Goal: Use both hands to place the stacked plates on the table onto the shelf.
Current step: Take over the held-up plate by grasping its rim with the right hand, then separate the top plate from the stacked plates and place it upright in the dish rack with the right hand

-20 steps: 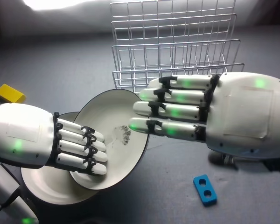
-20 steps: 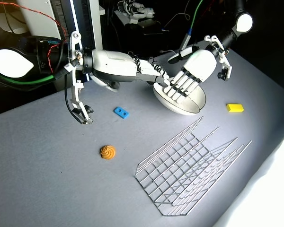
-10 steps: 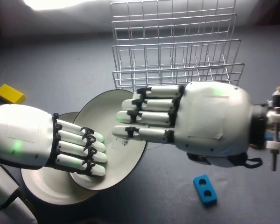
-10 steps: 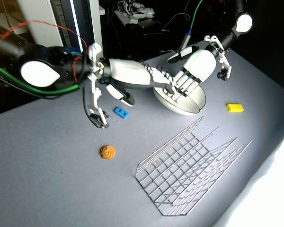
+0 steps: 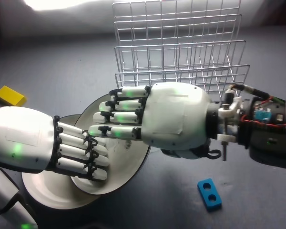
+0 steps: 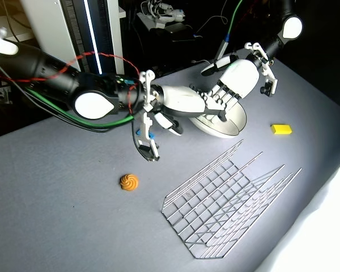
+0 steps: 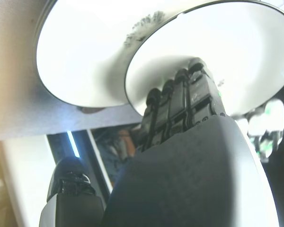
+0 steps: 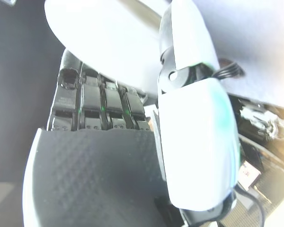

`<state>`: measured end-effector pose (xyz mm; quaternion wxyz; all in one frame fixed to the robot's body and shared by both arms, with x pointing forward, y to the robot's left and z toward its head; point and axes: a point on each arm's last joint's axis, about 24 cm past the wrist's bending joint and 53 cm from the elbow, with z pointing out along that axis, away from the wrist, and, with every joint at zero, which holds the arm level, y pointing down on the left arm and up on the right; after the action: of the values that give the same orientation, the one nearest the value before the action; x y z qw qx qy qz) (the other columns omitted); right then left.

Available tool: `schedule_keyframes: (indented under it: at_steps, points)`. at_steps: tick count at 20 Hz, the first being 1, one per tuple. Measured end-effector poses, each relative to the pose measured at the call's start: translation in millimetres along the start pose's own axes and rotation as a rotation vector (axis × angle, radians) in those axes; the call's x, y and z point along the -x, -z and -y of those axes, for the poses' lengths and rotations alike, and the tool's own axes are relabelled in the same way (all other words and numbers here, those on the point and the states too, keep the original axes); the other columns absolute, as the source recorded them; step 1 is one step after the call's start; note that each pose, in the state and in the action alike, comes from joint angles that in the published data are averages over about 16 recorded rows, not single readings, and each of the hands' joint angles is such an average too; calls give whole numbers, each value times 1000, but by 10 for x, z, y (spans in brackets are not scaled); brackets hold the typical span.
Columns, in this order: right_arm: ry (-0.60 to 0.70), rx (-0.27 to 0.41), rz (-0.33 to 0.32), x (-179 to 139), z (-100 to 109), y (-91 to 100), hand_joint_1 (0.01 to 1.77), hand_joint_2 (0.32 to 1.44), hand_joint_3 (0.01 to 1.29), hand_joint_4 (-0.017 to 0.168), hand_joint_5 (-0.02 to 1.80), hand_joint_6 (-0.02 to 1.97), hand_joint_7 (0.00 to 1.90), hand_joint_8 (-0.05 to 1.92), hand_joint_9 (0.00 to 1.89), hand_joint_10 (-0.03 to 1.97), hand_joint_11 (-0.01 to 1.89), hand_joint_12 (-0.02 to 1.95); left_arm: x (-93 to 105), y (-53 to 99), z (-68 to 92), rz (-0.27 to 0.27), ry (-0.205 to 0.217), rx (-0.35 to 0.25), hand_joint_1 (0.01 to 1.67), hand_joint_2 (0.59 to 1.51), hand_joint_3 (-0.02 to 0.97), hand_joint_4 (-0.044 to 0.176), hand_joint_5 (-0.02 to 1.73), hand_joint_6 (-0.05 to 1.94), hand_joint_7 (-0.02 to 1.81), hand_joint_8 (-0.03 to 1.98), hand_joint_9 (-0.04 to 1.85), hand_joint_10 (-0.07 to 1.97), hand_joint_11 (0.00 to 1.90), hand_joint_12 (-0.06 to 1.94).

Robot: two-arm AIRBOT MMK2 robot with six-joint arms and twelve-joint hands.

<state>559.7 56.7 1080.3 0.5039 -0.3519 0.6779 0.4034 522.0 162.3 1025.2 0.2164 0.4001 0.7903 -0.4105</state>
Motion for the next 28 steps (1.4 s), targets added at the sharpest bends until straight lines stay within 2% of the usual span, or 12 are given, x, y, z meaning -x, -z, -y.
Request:
schedule_keyframes:
  at_steps: [4, 9, 18, 23, 25, 28]
  points:
    - [3, -1, 11, -26, 50, -144, 1285, 998, 15, 2, 149, 9, 204, 12, 277, 19, 37, 917, -1, 5, -8, -1, 0, 2, 20, 1062, 16, -3, 40, 18, 3, -5, -2, -12, 16, -18]
    - [11, 4, 33, -14, 83, -262, 1298, 1011, 15, 0, 331, 42, 441, 67, 505, 94, 194, 1053, 3, 12, -18, 0, 1, 5, 20, 1061, 16, -3, 39, 18, 7, -5, 1, -10, 16, -16]
    - [29, 19, 75, 60, 76, -338, 1308, 995, 13, -5, 673, 426, 811, 353, 831, 670, 602, 1112, 23, 51, -50, 3, 4, 9, 20, 1066, 16, -3, 46, 18, 24, -2, 13, 1, 15, -6]
    - [33, 25, 83, 86, 60, -347, 1308, 966, 12, -6, 774, 647, 897, 504, 912, 964, 767, 1111, 119, 143, -135, 27, 12, 26, 19, 1068, 15, -3, 51, 18, 39, 0, 21, 6, 16, 0]
    - [33, 25, 85, 105, 55, -354, 1308, 957, 12, -8, 783, 697, 910, 534, 929, 1040, 799, 1120, 176, 200, -181, 42, 17, 36, 19, 1069, 15, -2, 53, 18, 44, 0, 22, 7, 16, 1]
    - [31, 26, 89, 145, 44, -365, 1308, 947, 12, -8, 800, 704, 935, 555, 968, 1046, 835, 1121, 268, 308, -263, 66, 25, 53, 19, 1070, 15, -2, 56, 18, 50, 0, 23, 7, 16, 1]
